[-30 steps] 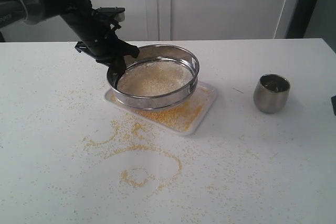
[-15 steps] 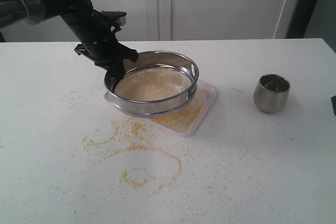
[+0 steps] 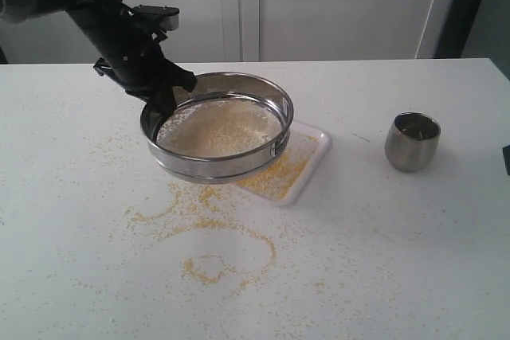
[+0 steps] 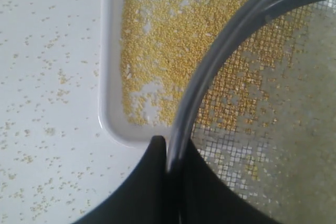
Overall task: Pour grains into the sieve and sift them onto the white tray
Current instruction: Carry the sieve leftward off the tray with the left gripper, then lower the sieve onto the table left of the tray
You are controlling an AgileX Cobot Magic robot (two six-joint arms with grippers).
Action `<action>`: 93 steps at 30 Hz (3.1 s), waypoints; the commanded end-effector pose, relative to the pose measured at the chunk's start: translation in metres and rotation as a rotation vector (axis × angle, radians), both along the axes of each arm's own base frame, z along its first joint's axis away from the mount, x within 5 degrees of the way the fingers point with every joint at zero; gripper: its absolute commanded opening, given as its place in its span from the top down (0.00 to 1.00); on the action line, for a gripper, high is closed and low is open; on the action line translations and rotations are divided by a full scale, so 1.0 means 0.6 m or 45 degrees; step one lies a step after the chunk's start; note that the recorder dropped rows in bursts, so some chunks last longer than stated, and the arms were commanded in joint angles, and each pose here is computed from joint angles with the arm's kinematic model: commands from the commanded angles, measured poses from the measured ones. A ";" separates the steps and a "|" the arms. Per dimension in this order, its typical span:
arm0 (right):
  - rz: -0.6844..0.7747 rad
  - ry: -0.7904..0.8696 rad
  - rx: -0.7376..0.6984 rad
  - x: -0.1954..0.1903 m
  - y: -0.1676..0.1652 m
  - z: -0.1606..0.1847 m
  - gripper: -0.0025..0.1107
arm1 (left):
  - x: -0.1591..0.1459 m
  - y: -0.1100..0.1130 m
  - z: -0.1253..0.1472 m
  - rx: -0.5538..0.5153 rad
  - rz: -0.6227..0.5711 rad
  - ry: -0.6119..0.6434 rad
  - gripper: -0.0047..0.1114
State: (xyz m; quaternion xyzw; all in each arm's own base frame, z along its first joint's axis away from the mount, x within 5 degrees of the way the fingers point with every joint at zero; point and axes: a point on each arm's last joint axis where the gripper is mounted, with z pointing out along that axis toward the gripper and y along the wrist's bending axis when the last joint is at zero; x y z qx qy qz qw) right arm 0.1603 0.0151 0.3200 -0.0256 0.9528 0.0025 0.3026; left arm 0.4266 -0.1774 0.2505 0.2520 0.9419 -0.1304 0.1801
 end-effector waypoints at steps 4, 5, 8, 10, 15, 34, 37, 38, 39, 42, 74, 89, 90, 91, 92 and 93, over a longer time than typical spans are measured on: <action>0.003 -0.012 -0.003 -0.001 -0.001 0.002 0.98 | -0.034 0.010 0.021 -0.065 0.038 -0.066 0.96; 0.003 -0.012 -0.003 -0.001 -0.001 0.002 0.98 | -0.039 0.011 0.022 -0.061 0.030 -0.068 0.96; 0.003 -0.012 -0.003 -0.001 -0.001 0.002 0.98 | -0.051 0.016 0.020 -0.055 0.025 -0.076 0.96; 0.003 -0.012 -0.003 -0.001 -0.001 0.002 0.98 | -0.060 0.021 0.020 -0.050 0.028 -0.075 0.96; 0.003 -0.012 -0.003 -0.001 -0.001 0.002 0.98 | -0.084 0.032 0.020 -0.064 0.062 -0.138 0.96; 0.003 -0.012 -0.003 -0.001 -0.001 0.002 0.98 | -0.137 0.142 -0.063 -0.075 0.480 -0.038 0.96; 0.003 -0.012 -0.003 -0.001 -0.001 0.002 0.98 | -0.148 0.151 -0.063 -0.075 0.498 -0.048 0.96; 0.003 -0.012 -0.003 -0.001 -0.001 0.002 0.98 | -0.154 0.153 -0.062 -0.078 0.501 -0.059 0.96; 0.003 -0.012 -0.003 -0.001 -0.001 0.002 0.98 | -0.158 0.154 -0.061 -0.080 0.505 -0.067 0.96; 0.003 -0.012 -0.003 -0.001 -0.001 0.002 0.98 | -0.178 0.162 -0.080 -0.098 0.592 -0.063 0.96; 0.003 -0.012 -0.003 -0.001 -0.001 0.002 0.98 | -0.214 0.218 -0.178 -0.039 0.799 0.009 0.96; 0.003 -0.012 -0.003 -0.001 -0.001 0.002 0.98 | -0.214 0.218 -0.179 -0.024 0.766 0.001 0.96; 0.003 -0.012 -0.003 -0.001 -0.001 0.002 0.98 | -0.214 0.218 -0.179 -0.024 0.766 0.001 0.96; 0.003 -0.012 -0.003 -0.001 -0.001 0.002 0.98 | -0.214 0.218 -0.179 -0.024 0.766 0.001 0.96; 0.003 -0.012 -0.003 -0.001 -0.001 0.002 0.98 | -0.214 0.218 -0.179 -0.024 0.766 0.001 0.96; 0.003 -0.012 -0.003 -0.001 -0.001 0.002 0.98 | -0.214 0.218 -0.179 -0.024 0.766 -0.001 0.96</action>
